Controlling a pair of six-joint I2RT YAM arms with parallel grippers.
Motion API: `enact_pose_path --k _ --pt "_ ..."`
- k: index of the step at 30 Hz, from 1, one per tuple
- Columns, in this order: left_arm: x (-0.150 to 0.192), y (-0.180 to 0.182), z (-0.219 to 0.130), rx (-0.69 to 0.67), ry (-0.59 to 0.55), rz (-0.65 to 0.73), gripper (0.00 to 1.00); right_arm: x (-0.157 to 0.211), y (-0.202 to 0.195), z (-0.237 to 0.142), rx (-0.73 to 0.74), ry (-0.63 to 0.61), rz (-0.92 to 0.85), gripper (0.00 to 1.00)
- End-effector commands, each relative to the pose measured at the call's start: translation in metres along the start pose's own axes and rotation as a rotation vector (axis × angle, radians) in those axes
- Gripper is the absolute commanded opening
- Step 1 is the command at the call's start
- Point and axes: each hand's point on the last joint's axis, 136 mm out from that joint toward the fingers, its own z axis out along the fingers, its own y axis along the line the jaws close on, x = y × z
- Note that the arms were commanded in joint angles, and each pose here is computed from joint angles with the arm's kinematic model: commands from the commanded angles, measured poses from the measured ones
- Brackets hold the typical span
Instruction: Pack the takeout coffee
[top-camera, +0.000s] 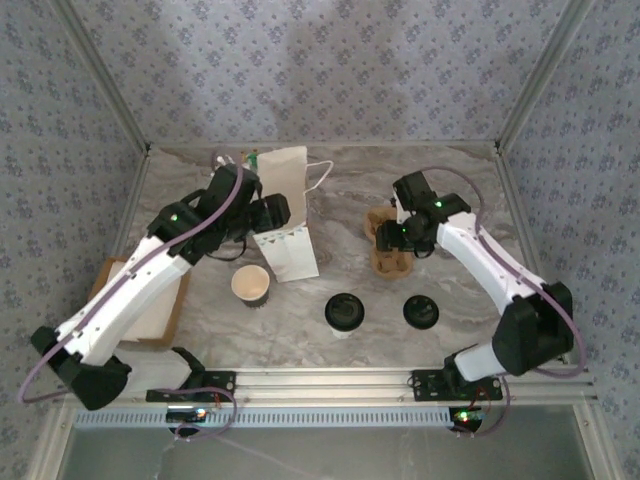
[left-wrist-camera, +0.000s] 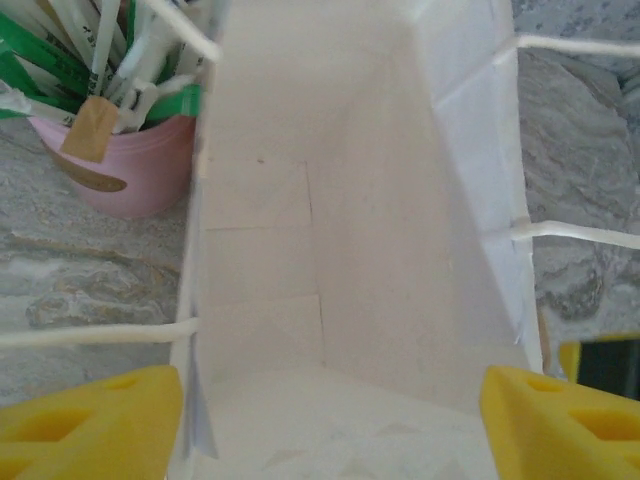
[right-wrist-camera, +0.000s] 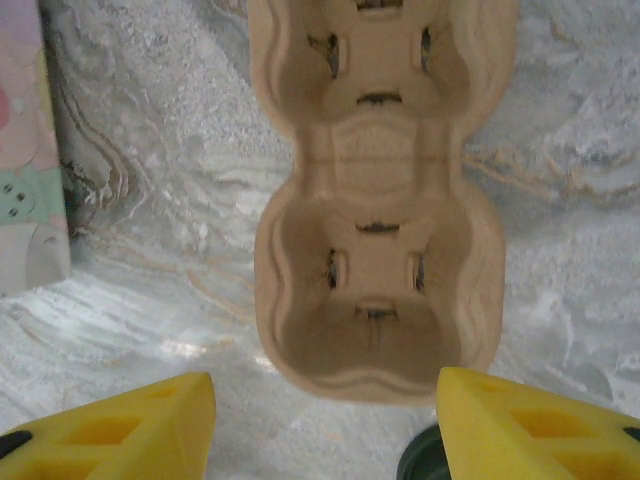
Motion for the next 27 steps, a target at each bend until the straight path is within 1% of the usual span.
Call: enact_pose_path --k 1,5,10,12,17,19,22,27 --pt "-0.001 -0.003 -0.025 0.058 -0.061 0.062 0.86 -0.015 -0.002 0.006 0.038 0.003 -0.055 0.60" --pt "0.005 0.000 -0.042 0.111 -0.108 0.094 0.99 -0.025 -0.002 0.021 0.058 0.042 -0.083 0.58" --pt "0.006 0.001 -0.057 0.170 -0.151 0.107 0.99 -0.033 -0.002 0.039 0.068 0.085 -0.093 0.58" --pt "0.007 0.004 -0.061 0.175 -0.164 0.107 1.00 -0.035 -0.002 0.046 0.072 0.100 -0.099 0.54" --pt "0.015 0.033 -0.059 0.083 -0.189 0.088 0.99 -0.032 -0.011 0.057 0.115 0.135 -0.100 0.54" --pt "0.019 0.046 -0.056 0.040 -0.192 0.076 0.97 -0.031 -0.014 0.060 0.129 0.146 -0.100 0.54" --pt "0.025 0.059 -0.054 0.004 -0.200 0.059 0.90 -0.029 -0.017 0.065 0.136 0.158 -0.101 0.54" --pt "0.035 0.076 -0.050 -0.041 -0.194 0.036 0.74 -0.029 -0.019 0.073 0.140 0.170 -0.094 0.50"
